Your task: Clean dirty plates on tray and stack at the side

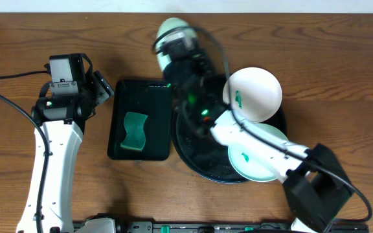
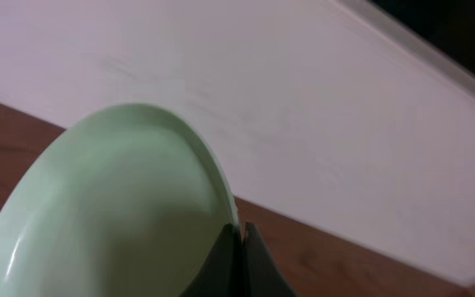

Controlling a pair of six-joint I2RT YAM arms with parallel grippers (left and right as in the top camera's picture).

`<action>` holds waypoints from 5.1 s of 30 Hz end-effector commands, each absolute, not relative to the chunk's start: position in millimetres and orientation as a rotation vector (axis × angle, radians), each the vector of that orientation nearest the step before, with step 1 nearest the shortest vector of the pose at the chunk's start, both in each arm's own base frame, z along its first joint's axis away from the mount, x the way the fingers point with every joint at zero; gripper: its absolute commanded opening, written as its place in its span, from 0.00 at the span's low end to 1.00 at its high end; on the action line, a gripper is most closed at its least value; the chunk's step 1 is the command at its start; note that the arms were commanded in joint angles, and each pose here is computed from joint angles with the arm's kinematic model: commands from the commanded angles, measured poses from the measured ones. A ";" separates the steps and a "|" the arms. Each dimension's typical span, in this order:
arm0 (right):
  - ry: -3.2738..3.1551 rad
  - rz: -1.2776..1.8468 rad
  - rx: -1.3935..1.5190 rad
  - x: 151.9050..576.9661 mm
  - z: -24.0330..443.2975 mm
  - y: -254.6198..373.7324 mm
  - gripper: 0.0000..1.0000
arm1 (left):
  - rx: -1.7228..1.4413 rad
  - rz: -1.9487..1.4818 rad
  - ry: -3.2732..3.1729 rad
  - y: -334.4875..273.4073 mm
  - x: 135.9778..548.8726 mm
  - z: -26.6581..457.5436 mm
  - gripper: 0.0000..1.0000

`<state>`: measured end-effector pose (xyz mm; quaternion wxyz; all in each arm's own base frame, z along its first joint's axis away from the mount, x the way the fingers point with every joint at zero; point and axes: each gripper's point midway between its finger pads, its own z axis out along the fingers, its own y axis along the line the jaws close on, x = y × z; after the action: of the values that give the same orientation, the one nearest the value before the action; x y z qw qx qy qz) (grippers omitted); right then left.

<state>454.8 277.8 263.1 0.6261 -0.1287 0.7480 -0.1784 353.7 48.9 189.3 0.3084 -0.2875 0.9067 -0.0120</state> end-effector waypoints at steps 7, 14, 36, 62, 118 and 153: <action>1.784 -0.393 0.284 496.8 272.3 118.5 0.01 | -0.776 -0.030 2.383 51.4 354.7 192.6 0.81; 1.894 -0.439 0.633 500.4 227.5 -10.9 0.01 | -0.776 -0.030 2.383 51.4 354.7 192.6 0.81; 2.350 -0.579 0.976 402.7 129.8 -168.2 0.01 | -0.776 -0.030 2.383 51.4 354.7 192.6 0.81; 2.606 -0.491 0.832 359.9 45.2 -141.4 0.77 | -0.776 -0.030 2.383 51.4 354.7 192.6 0.81; 2.582 0.284 -0.098 416.7 36.2 36.2 0.06 | -0.776 -0.030 2.383 51.4 354.7 192.6 0.81; 2.731 0.272 0.137 380.0 20.3 109.3 0.01 | -0.776 -0.030 2.383 51.4 354.7 192.6 0.82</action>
<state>380.1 118.1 21.4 0.1910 0.0280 0.9736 0.1214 353.6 48.9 189.2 0.3082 -0.2875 0.9067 -0.0120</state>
